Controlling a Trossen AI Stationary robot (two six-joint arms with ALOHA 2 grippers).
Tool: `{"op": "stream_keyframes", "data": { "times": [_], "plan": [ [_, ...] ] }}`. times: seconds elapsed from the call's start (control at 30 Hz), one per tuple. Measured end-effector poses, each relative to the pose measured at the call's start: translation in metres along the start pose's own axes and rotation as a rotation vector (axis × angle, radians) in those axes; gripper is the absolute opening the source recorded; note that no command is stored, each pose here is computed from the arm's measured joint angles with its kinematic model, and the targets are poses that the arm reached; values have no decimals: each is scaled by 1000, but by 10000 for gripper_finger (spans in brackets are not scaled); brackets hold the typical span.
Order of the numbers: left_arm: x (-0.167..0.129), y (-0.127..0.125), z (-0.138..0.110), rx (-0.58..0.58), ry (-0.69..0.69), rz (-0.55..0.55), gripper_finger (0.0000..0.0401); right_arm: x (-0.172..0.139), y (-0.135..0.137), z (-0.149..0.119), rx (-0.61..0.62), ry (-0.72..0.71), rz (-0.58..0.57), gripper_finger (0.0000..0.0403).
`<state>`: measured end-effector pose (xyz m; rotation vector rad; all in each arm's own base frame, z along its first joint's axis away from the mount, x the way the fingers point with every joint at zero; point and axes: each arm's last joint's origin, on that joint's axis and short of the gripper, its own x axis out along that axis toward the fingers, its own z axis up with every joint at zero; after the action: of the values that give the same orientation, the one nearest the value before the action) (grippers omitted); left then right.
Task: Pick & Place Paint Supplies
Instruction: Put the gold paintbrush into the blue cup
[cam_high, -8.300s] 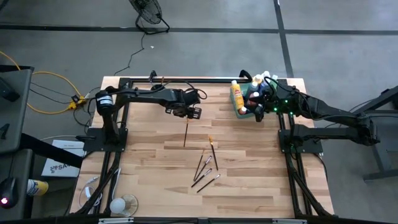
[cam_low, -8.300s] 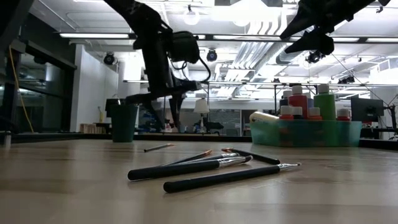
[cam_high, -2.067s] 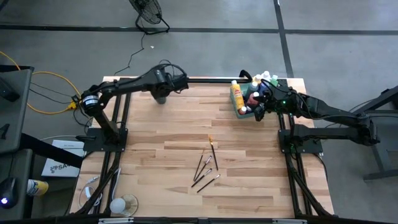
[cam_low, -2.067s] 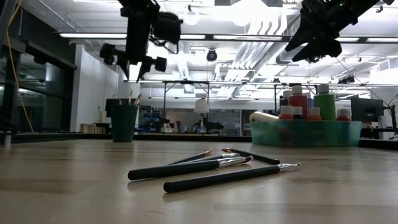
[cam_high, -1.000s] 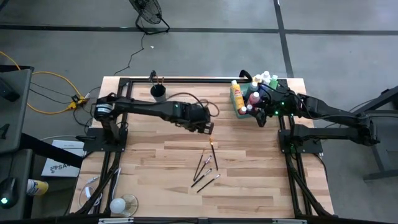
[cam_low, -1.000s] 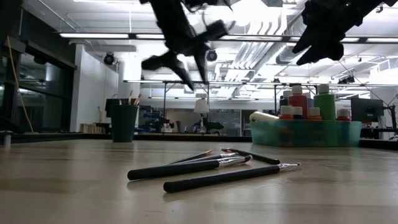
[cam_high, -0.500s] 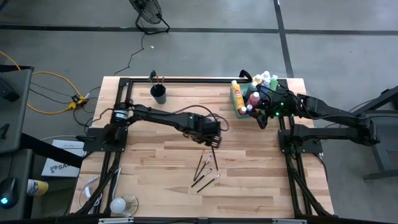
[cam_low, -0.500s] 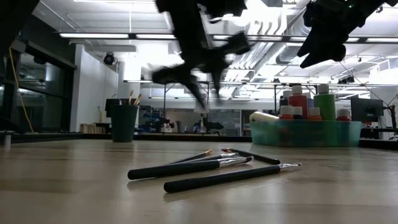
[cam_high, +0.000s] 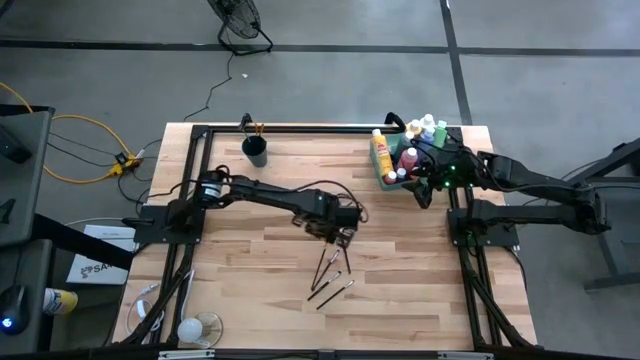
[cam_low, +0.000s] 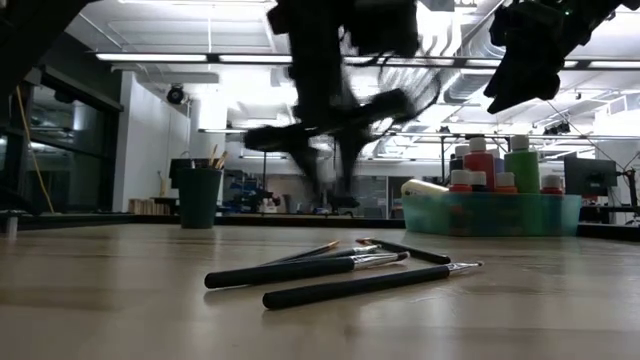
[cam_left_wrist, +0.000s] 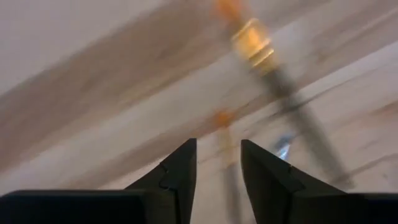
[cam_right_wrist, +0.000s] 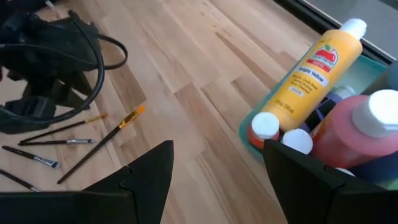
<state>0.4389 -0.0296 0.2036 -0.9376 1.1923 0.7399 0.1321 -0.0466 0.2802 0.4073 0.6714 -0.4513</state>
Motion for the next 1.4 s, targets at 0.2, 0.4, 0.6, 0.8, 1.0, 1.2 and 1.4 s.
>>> {"op": "stream_keyframes", "data": {
  "times": [0.2, 0.4, 0.6, 0.8, 1.0, 1.2, 1.4],
  "plan": [
    [12, -4, -5, 20, 28, -3, 120, 0, 0, 0, -1, 3, -2, 243],
    [15, -4, -5, 20, 25, 7, 120, 0, 0, 0, -4, 2, -2, 243],
    [14, -3, -4, 36, 1, 23, 120, 0, 0, 0, -4, 2, -2, 243],
    [14, -2, -4, 44, -18, 33, 120, 0, 0, 0, -2, 2, -2, 243],
    [18, -3, -3, 69, -16, 37, 120, 0, 0, 0, -1, 2, -2, 243],
    [23, -4, -3, 85, -17, 34, 120, 0, 0, 0, -1, 2, -2, 243],
    [32, -6, -3, 105, -2, 30, 120, 0, 0, 0, -1, 2, -1, 243]
  ]
}}
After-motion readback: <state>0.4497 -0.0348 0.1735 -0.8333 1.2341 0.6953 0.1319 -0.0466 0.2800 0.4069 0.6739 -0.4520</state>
